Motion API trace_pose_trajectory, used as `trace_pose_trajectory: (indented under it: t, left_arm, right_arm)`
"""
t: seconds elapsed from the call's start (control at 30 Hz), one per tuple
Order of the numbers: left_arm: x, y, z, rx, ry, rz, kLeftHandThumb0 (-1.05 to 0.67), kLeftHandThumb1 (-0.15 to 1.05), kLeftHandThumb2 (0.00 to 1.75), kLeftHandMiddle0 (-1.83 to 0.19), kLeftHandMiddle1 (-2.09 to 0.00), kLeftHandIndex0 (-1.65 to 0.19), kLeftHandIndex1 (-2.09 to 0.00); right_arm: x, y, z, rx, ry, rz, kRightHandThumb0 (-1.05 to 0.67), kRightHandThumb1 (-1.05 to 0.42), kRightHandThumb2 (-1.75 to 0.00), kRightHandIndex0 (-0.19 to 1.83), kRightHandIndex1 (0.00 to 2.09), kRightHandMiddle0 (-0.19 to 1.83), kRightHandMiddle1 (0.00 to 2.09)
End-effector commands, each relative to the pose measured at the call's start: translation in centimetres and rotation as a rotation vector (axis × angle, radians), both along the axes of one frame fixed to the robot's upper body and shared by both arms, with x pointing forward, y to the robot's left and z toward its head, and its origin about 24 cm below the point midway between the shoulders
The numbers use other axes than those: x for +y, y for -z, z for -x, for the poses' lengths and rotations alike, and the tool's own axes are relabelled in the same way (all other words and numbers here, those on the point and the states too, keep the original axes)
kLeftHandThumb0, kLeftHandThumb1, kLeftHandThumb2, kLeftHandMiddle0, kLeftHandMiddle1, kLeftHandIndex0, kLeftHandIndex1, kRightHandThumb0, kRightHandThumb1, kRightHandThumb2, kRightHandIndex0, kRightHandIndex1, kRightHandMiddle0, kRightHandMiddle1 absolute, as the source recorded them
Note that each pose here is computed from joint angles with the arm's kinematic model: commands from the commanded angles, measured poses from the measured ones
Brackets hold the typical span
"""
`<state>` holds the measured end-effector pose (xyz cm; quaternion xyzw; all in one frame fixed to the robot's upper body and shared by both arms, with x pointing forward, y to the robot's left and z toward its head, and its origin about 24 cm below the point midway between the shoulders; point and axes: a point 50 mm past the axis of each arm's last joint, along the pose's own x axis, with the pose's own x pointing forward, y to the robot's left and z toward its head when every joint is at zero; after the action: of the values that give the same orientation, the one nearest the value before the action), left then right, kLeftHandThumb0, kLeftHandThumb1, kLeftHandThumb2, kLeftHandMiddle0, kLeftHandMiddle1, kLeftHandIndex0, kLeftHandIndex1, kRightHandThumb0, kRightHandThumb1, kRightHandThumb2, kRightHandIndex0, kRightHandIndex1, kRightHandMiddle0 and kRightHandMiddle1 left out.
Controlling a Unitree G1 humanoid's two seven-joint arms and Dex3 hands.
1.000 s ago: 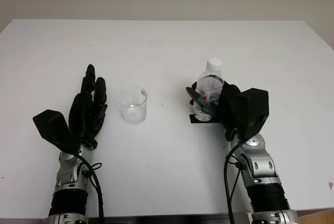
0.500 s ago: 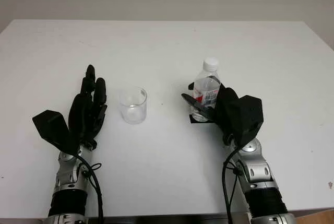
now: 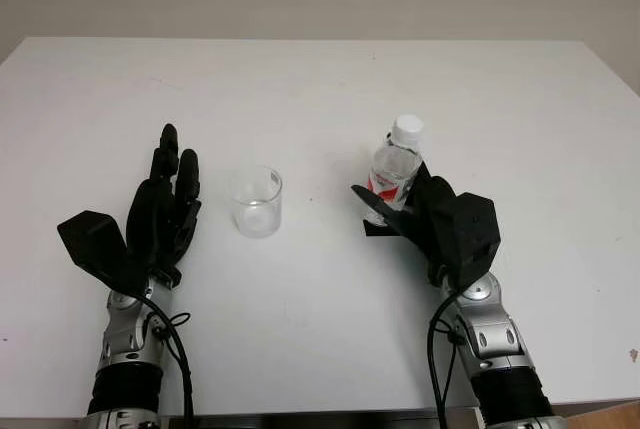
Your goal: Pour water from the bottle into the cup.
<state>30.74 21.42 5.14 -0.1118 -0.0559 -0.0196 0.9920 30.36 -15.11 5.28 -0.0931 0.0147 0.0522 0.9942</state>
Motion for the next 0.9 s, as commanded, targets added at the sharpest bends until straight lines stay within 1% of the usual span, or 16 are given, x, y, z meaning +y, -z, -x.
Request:
trace_pose_trajectory:
  t: [0.0,0.2,0.27,0.43,0.57,0.7,0.87]
  left_arm:
    - [0.3,0.4,0.3,0.017,-0.005,-0.002,-0.71,1.05,0.44,0.13,-0.05,0.15,-0.06]
    - [0.3,0.4,0.2,0.018,-0.002,-0.004,-0.72,1.05,0.43,0.13,-0.05,0.15,-0.06]
    - [0.3,0.4,0.2,0.020,-0.003,-0.002,-0.73,1.05,0.42,0.13,-0.06,0.15,-0.06]
    - [0.3,0.4,0.2,0.019,0.005,-0.006,-0.73,1.05,0.42,0.13,-0.05,0.15,-0.06]
    - [0.2,0.4,0.1,0.019,0.009,0.011,-0.73,1.05,0.41,0.14,-0.05,0.16,-0.05]
    - [0.1,0.4,0.0,0.017,0.010,0.009,-0.73,1.05,0.42,0.14,-0.05,0.16,-0.05]
    - [0.1,0.3,0.0,0.013,0.007,0.003,-0.72,1.05,0.43,0.14,-0.05,0.16,-0.05]
  right_arm:
    - [-0.4,0.2,0.2,-0.002,-0.001,-0.009,-0.81,-0.93,-0.05,-0.19,0.00,-0.19,0.01]
    - [-1.0,0.2,0.5,-0.013,-0.054,-0.051,-0.88,-0.91,-0.05,-0.19,0.00,-0.19,0.00]
    - [-1.2,0.2,0.7,-0.034,-0.078,-0.085,-0.87,-0.90,-0.05,-0.19,0.00,-0.19,0.00]
    - [-1.4,0.1,1.1,-0.093,-0.121,-0.096,-0.96,-0.92,-0.06,-0.19,0.00,-0.19,0.00]
    - [-1.2,0.0,1.1,-0.119,-0.108,-0.128,-1.00,-0.92,-0.05,-0.19,0.00,-0.19,0.00]
    - [-0.7,0.0,1.1,-0.135,-0.058,-0.172,-0.98,-0.91,-0.05,-0.19,0.00,-0.19,0.00]
    - [-0.2,0.0,0.9,-0.160,-0.048,-0.161,-0.96,-0.93,-0.06,-0.19,0.00,-0.19,0.00]
